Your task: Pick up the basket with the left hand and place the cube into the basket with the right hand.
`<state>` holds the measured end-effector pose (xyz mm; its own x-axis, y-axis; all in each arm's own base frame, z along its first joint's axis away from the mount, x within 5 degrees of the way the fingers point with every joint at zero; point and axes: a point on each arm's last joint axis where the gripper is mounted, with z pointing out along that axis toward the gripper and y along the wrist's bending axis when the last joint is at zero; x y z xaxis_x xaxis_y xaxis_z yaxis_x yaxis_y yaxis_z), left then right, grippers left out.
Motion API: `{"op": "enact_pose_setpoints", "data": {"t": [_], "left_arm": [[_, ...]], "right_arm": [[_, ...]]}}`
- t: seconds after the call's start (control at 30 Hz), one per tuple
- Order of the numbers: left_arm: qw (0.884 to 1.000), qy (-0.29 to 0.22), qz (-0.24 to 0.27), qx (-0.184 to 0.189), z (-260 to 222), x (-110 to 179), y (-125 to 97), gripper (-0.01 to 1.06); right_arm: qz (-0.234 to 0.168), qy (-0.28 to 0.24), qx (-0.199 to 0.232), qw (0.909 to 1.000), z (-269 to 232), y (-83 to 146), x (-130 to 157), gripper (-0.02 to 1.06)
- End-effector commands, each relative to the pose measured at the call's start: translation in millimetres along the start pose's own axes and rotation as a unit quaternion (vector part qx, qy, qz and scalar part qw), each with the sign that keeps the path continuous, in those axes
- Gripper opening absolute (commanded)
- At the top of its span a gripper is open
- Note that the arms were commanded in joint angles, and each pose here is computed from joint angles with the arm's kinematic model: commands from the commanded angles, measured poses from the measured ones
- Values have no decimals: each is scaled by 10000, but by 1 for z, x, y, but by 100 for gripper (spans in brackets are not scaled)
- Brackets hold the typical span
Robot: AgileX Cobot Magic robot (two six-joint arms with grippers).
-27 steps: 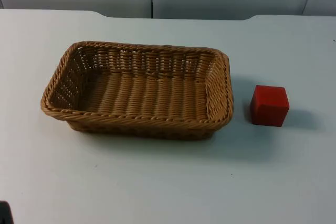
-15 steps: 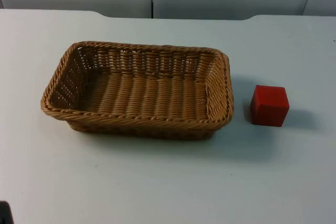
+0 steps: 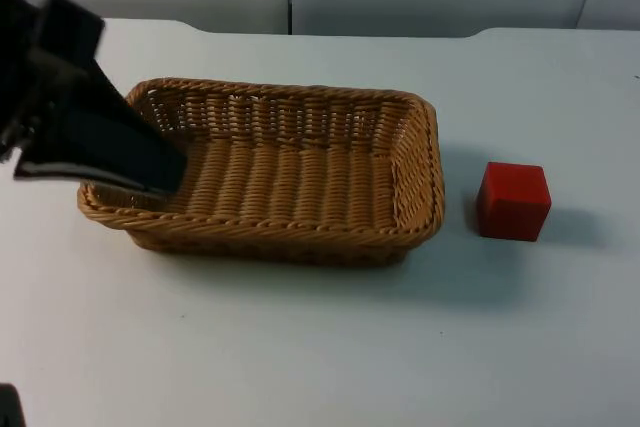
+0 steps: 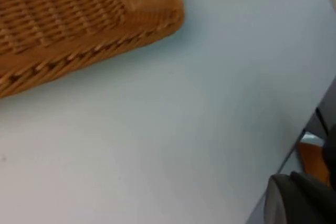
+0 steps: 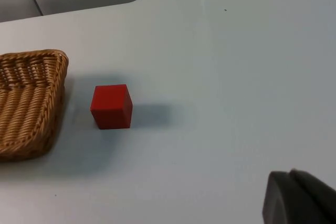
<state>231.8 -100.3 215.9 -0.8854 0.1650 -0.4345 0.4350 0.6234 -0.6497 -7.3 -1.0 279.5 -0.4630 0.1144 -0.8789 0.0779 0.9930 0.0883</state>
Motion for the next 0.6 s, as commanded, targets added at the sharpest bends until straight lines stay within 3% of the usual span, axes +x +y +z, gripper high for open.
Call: {"op": "enact_pose_setpoints", "data": {"t": [0.0,0.03,0.17,0.2,0.3,0.4,0.53,0.57], "left_arm": [[9977,338,-58,-586,25,-9,37,0],[9977,338,-58,-586,25,-9,37,0],[9849,591,-151,-1623,34,-33,71,0],[9849,591,-151,-1623,34,-33,71,0],[9744,443,211,-2193,27,-65,79,5],[9695,310,408,-2396,20,-80,77,11],[9611,-145,777,-2646,5,-115,68,48],[9611,-145,777,-2646,5,-115,68,48]], "right_arm": [[-26,-59,15,10000,0,-1,0,0],[-26,-59,15,10000,0,-1,0,0],[-26,-59,15,10000,0,-1,0,0],[-26,-59,15,10000,0,-1,0,0],[-26,-59,15,10000,0,-1,0,0],[-26,-59,15,10000,0,-1,0,0],[-26,-59,15,10000,0,-1,0,0],[-26,-59,15,10000,0,-1,0,0]]}}
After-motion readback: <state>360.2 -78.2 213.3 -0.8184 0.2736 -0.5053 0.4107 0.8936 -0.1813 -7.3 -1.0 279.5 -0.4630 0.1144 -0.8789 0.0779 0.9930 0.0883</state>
